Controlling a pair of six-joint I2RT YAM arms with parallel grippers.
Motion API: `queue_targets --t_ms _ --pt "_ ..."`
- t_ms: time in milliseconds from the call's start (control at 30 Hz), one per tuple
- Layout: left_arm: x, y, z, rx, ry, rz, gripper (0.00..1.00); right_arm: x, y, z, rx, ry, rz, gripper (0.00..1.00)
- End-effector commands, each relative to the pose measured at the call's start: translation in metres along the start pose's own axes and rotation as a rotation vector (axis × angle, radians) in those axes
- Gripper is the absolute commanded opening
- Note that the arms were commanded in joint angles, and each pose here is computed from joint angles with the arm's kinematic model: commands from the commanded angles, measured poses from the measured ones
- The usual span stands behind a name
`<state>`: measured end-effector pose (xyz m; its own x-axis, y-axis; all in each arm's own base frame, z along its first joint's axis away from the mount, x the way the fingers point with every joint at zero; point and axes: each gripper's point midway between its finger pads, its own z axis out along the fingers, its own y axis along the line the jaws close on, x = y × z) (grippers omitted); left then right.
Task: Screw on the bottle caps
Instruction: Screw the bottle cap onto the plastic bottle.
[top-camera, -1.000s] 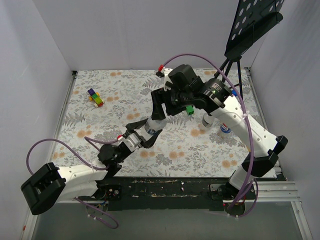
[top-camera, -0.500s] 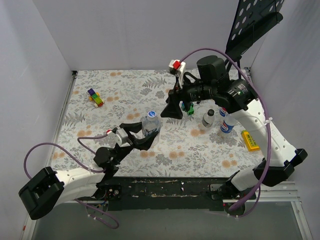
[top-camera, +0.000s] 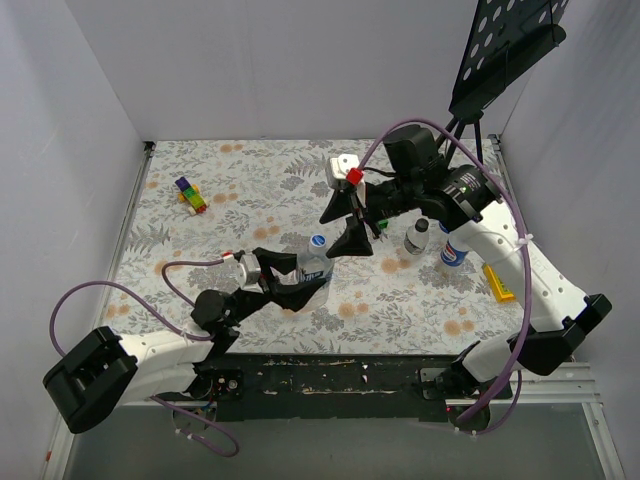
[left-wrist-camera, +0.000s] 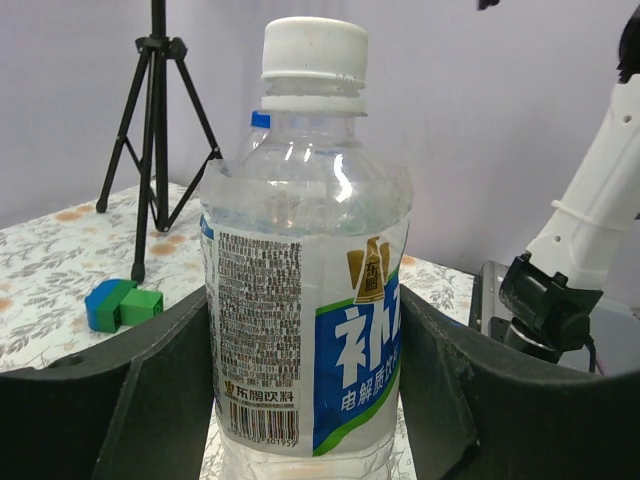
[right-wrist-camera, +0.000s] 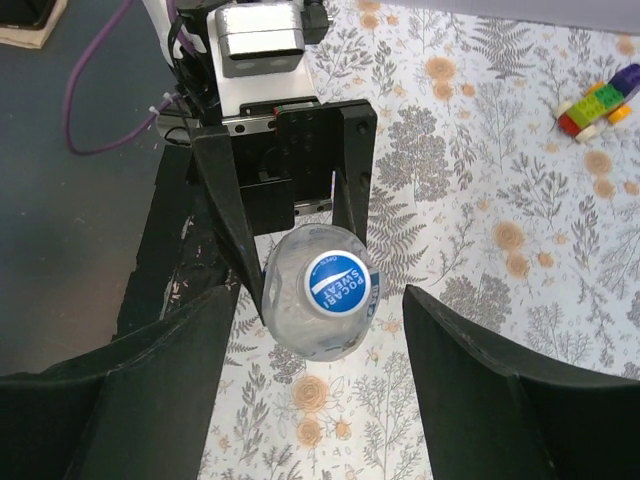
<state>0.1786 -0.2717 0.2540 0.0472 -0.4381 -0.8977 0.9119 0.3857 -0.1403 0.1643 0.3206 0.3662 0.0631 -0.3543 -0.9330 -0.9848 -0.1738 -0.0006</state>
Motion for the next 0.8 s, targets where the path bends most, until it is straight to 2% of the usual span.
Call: queue_targets --t_ms 0,300,367,633,700,767 --pt "-0.034 -0.019 0.010 0.101 -0.095 0.025 0.00 -0.020 0.006 -0.003 -0.048 -0.073 -0.140 0.75" --pt "-0.042 -0.027 0.013 0.143 -0.114 0.021 0.00 -0.017 0.011 0.004 -0.122 -0.081 -0.127 0.65" --pt "-0.043 -0.029 0.014 0.155 -0.118 0.023 0.00 -0.017 0.011 0.005 -0.128 -0.082 -0.122 0.55" --pt "-0.049 -0.033 0.015 0.176 -0.132 0.029 0.00 -0.009 0.012 0.010 -0.164 -0.067 -0.074 0.43" --pt "-0.050 -0.033 0.016 0.178 -0.133 0.039 0.00 -0.006 0.011 0.011 -0.165 -0.055 -0.059 0.38" --pt "-0.051 -0.031 0.018 0.172 -0.133 0.060 0.00 -0.002 0.009 0.012 -0.153 -0.037 -0.036 0.29"
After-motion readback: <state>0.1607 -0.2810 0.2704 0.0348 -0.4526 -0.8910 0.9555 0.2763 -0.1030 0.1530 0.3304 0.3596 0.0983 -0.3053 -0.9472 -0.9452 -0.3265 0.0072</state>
